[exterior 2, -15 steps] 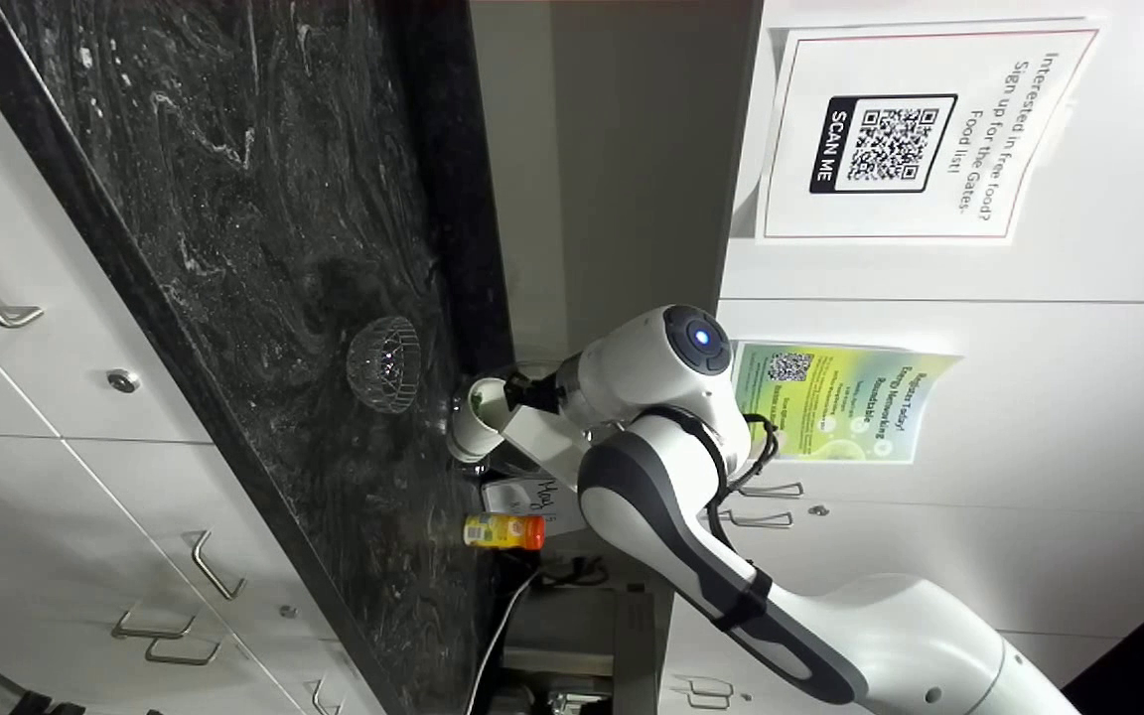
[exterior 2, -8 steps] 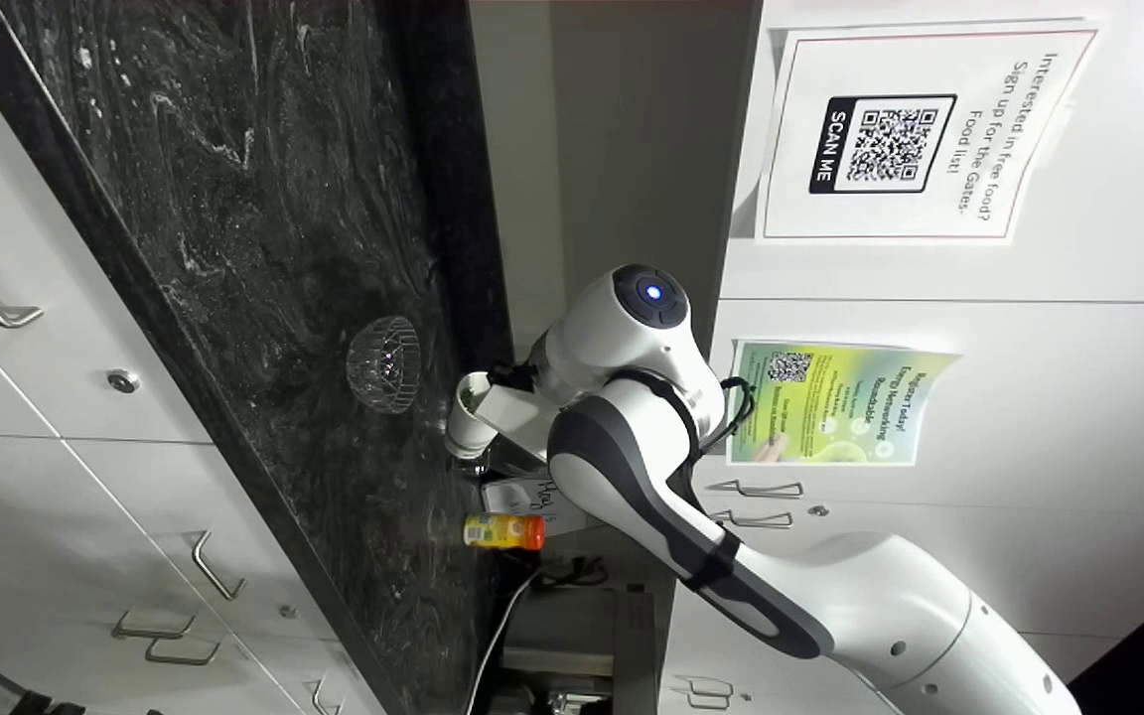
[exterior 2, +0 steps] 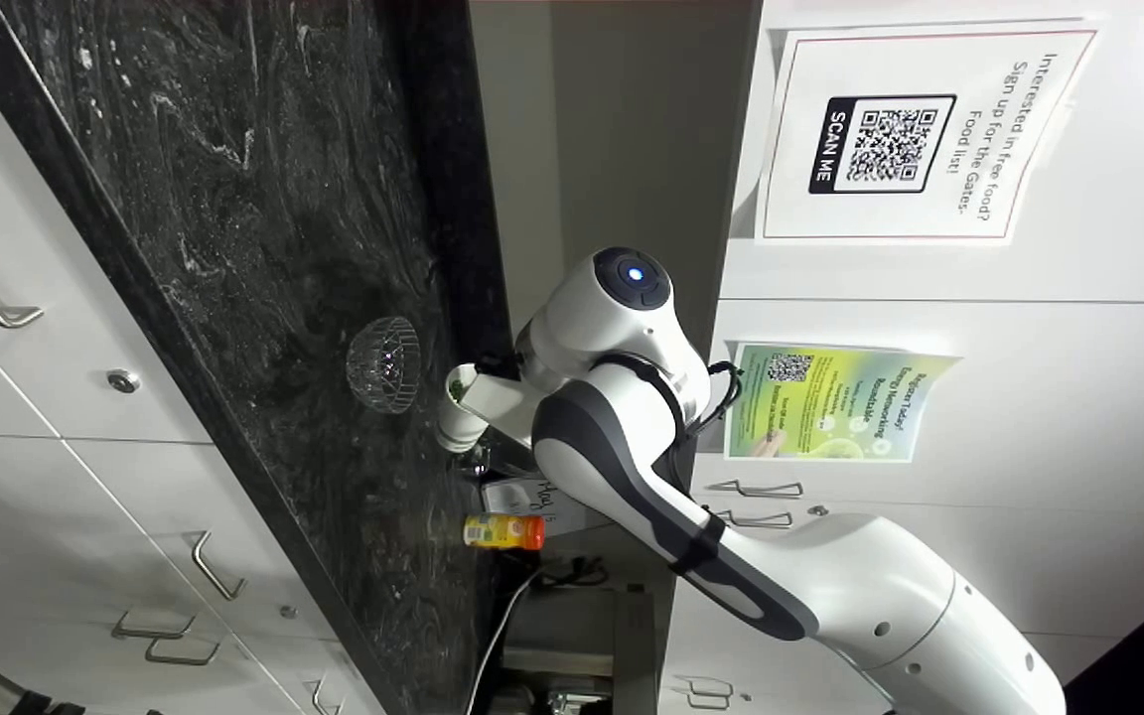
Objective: Pour the things in the cup into the bowl
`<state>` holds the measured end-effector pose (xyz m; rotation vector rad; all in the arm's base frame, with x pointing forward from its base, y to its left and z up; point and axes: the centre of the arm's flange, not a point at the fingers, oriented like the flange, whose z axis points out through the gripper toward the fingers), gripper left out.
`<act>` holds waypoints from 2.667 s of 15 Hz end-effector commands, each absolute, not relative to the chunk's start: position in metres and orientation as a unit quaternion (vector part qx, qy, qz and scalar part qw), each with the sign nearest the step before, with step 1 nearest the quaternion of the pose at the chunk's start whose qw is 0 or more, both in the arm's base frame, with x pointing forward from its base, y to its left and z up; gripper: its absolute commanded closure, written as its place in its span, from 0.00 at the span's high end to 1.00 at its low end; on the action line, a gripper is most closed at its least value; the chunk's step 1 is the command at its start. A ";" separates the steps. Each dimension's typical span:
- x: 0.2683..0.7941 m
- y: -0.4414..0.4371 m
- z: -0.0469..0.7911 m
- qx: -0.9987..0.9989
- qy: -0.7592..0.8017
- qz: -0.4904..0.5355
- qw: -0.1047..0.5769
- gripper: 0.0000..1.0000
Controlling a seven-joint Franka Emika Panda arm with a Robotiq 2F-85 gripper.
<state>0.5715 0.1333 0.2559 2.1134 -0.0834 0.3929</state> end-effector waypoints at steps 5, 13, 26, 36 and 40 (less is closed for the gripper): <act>0.568 0.144 0.254 0.853 -0.032 0.169 0.493 0.01; 0.558 0.169 0.242 0.820 -0.018 0.183 0.542 0.01; 0.571 0.186 0.213 0.759 -0.012 0.173 0.628 0.01; 0.574 0.189 0.189 0.733 0.000 0.155 0.663 0.01; 0.570 0.196 0.184 0.718 0.001 0.148 0.680 0.01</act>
